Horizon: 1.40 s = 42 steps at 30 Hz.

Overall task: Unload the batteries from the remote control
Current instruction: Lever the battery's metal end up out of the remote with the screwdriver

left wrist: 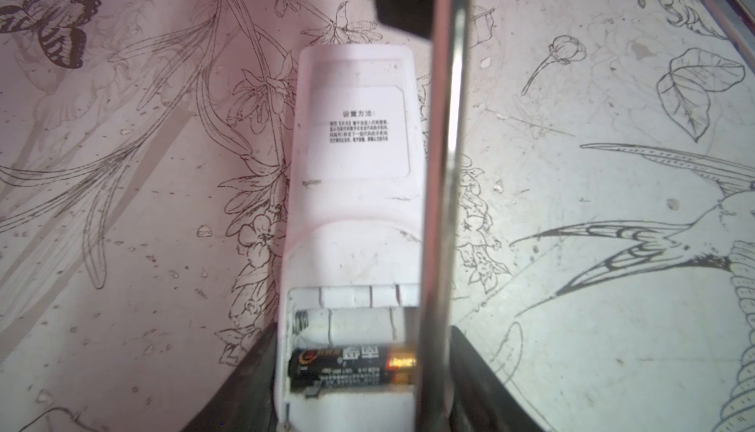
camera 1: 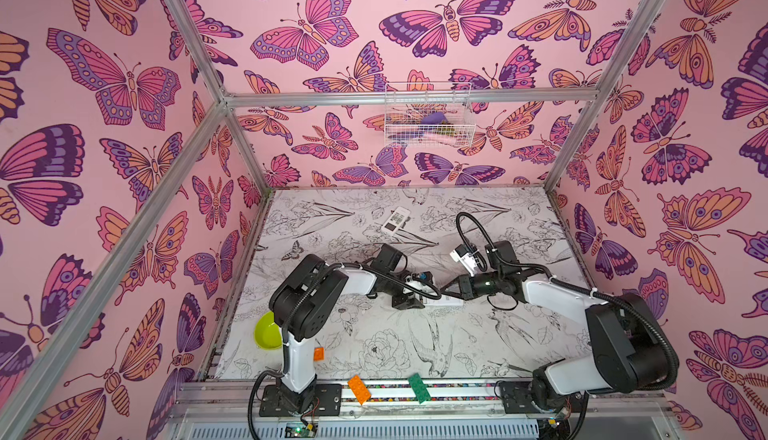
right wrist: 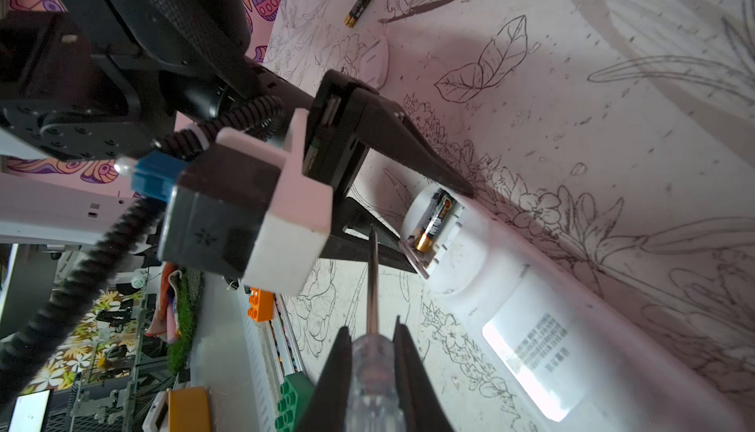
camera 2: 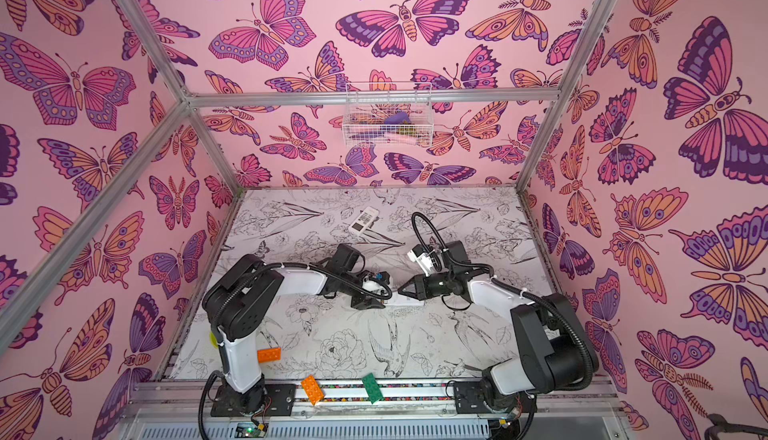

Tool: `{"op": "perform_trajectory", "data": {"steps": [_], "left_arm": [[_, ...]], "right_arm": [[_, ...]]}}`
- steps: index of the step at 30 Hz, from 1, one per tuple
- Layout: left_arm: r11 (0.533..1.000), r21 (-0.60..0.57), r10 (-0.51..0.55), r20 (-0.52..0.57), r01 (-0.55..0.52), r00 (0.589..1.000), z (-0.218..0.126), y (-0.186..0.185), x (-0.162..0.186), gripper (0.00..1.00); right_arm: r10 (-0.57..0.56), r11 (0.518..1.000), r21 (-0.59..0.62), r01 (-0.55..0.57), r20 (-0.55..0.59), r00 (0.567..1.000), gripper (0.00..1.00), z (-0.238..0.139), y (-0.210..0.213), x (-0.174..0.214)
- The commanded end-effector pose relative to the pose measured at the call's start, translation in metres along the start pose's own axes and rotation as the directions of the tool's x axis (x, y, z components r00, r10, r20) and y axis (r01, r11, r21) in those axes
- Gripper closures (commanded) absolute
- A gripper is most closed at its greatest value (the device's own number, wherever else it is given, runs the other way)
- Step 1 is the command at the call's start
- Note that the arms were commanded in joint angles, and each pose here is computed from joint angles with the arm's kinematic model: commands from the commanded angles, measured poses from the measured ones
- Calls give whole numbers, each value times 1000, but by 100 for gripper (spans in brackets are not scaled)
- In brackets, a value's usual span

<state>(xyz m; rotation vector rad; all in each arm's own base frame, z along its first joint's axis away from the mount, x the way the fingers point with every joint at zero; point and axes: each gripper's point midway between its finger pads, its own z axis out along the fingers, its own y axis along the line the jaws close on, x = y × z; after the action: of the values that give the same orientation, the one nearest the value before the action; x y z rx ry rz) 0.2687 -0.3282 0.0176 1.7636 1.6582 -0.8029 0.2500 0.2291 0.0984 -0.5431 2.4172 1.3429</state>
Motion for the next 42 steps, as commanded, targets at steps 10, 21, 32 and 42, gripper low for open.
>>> {"op": "perform_trajectory", "data": {"steps": [10, 21, 32, 42], "left_arm": [[984, 97, -133, -149, 148, 980, 12, -37, 52, 54], [983, 103, -133, -144, 149, 980, 11, -38, 51, 54], [983, 102, -138, -142, 153, 980, 11, -37, 51, 54], [982, 105, -140, -137, 155, 981, 11, -37, 50, 54]], "right_arm": [[-43, 998, 37, 44, -32, 999, 100, 1, -11, 8], [6, 995, 99, 0, -62, 998, 100, 7, -28, 2], [170, 974, 170, -153, -93, 981, 100, 17, -49, 6], [222, 966, 165, -202, -112, 969, 100, 27, -51, 15]]}}
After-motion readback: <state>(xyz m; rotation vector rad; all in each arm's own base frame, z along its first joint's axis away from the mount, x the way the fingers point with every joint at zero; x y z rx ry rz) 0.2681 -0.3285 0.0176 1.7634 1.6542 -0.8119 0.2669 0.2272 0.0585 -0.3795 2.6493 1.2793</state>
